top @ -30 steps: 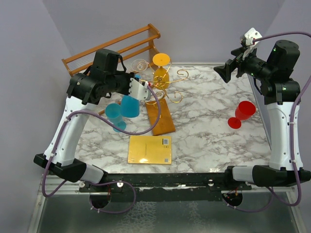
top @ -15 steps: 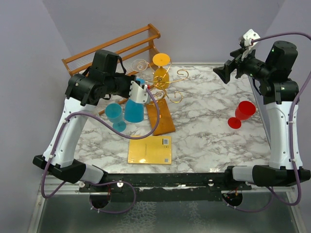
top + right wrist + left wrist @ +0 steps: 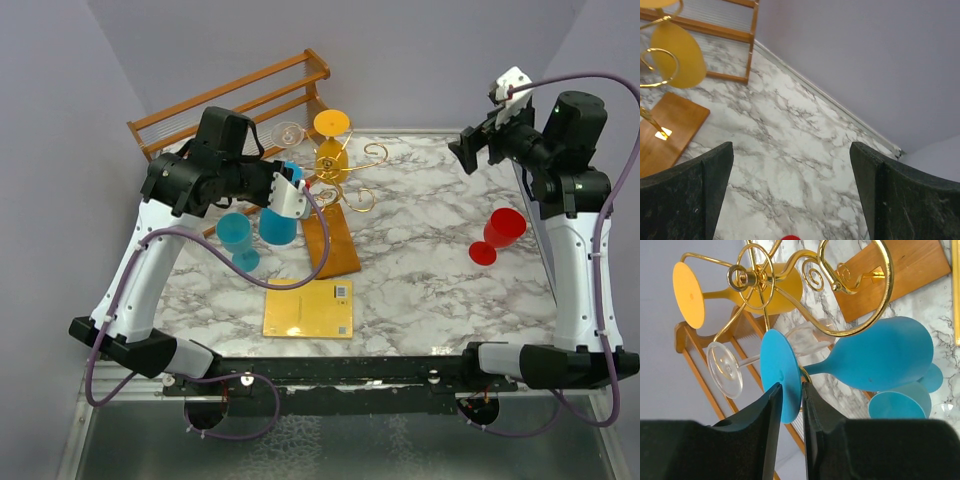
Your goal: Place the wine glass upside down on the wine glass rack
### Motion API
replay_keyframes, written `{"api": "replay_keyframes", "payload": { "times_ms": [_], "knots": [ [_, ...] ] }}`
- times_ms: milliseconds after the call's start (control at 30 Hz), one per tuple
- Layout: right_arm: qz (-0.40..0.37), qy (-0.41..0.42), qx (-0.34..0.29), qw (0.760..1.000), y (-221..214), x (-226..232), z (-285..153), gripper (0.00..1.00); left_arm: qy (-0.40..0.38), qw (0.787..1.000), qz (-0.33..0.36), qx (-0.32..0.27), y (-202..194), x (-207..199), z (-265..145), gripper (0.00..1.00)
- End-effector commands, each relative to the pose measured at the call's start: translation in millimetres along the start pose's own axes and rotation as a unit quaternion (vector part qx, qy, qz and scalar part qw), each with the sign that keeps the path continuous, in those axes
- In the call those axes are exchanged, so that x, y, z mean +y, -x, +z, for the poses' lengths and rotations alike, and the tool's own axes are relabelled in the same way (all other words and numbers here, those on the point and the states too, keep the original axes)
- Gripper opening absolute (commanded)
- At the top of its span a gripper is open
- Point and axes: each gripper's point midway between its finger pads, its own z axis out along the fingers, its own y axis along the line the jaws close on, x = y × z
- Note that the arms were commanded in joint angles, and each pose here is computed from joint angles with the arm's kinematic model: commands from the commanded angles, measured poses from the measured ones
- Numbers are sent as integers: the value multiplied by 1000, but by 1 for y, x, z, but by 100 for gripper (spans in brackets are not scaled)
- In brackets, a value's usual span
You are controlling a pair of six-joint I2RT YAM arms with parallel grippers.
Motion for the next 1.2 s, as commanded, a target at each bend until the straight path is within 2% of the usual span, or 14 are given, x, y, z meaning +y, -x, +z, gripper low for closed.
{"api": "replay_keyframes", "payload": {
  "times_ms": [0,167,400,667,800,867,933,1000,1167],
  "knots": [
    [-11,-87,51,995,-25,-21,-18,100,-35,999,-1,-28,10,-19,-1,27],
    [7,-140,121,983,-74,-25,-30,100,-39,999,-4,-32,13,-19,-4,33],
    [58,-234,213,947,-154,-42,-66,98,-37,997,-28,-58,26,-14,-9,51],
    [92,-293,262,915,-201,-57,-91,92,42,987,-137,-78,41,29,-21,68],
    [101,-300,275,908,-213,-62,-91,88,104,968,-220,-65,35,54,-27,74],
    [102,-303,289,903,-223,-64,-90,84,153,948,-276,-41,22,69,-30,77],
    [104,-301,303,898,-234,-65,-87,82,209,919,-333,-5,3,81,-36,89],
    [108,-297,316,895,-244,-65,-84,78,246,901,-355,29,-13,86,-42,92],
    [122,-292,333,888,-261,-67,-82,70,272,883,-378,55,-26,87,-46,92]
  ]
}}
